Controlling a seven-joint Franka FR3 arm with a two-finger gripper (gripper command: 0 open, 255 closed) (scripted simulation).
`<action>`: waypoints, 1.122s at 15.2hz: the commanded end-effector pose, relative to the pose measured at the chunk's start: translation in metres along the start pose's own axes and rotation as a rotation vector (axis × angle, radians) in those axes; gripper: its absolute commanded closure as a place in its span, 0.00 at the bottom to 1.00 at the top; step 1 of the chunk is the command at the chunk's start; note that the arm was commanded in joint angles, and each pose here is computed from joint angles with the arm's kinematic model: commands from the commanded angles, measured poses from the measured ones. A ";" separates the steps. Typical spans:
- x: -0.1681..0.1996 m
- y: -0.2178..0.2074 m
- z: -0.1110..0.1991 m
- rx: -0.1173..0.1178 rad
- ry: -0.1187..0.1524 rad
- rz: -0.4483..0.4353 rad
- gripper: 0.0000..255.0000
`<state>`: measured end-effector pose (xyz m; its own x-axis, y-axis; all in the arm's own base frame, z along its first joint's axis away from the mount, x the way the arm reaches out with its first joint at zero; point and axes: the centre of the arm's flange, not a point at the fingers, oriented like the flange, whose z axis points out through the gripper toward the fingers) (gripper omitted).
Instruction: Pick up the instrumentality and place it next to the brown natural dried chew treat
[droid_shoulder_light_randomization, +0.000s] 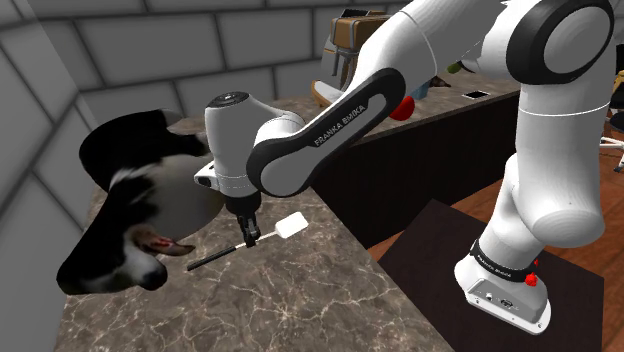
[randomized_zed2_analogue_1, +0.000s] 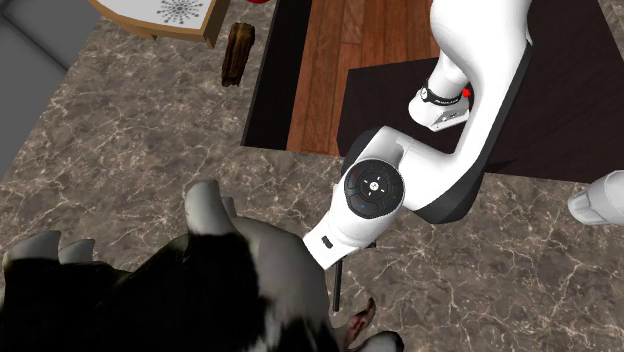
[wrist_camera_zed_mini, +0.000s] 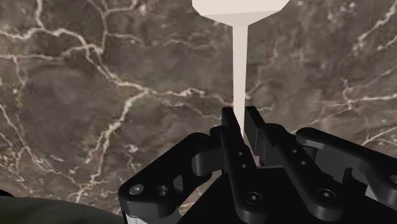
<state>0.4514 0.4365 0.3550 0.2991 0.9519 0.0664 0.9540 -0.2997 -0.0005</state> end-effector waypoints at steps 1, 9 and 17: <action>0.000 0.000 0.000 0.000 0.000 0.000 1.00; 0.002 0.000 -0.037 0.000 0.000 0.000 1.00; 0.005 0.000 -0.079 0.000 0.000 0.000 1.00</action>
<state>0.4523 0.4356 0.4274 0.2991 0.9519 0.0667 0.9540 -0.2998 -0.0002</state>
